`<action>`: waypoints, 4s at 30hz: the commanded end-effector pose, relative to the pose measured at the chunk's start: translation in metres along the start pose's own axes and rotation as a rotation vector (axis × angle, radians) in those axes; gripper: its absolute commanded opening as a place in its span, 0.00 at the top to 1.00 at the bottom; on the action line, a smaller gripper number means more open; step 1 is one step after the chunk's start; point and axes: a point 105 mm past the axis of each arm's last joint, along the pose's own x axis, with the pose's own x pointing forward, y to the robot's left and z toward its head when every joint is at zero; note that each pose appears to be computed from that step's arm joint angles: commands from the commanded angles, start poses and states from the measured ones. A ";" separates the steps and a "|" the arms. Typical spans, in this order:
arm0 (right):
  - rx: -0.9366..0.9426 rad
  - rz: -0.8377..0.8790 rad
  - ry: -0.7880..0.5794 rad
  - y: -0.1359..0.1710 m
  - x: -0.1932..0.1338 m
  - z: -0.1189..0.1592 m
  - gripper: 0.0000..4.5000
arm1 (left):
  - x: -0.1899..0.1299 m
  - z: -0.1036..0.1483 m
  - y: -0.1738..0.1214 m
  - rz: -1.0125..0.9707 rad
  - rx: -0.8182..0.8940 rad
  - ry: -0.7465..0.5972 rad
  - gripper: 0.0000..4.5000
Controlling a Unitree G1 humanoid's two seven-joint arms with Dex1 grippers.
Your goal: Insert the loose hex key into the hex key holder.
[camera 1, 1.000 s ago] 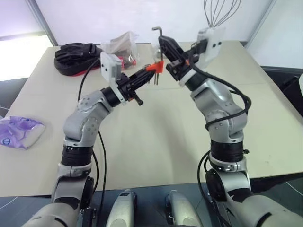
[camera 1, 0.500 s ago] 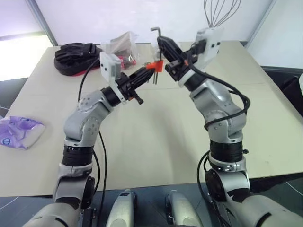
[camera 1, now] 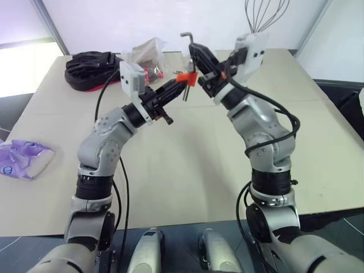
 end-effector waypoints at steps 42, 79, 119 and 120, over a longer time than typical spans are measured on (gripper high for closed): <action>-0.056 0.022 -0.085 0.003 0.005 0.023 1.00 | 0.002 0.027 -0.006 -0.029 0.047 -0.081 1.00; -0.043 0.037 -0.096 0.010 0.006 0.025 1.00 | 0.002 0.023 0.000 -0.005 0.068 -0.069 1.00; 0.220 -0.235 -0.404 -0.008 0.020 0.059 1.00 | 0.011 0.050 0.009 0.032 0.126 -0.165 1.00; 0.218 -0.236 -0.407 -0.008 0.021 0.060 1.00 | 0.012 0.049 0.008 0.030 0.125 -0.165 1.00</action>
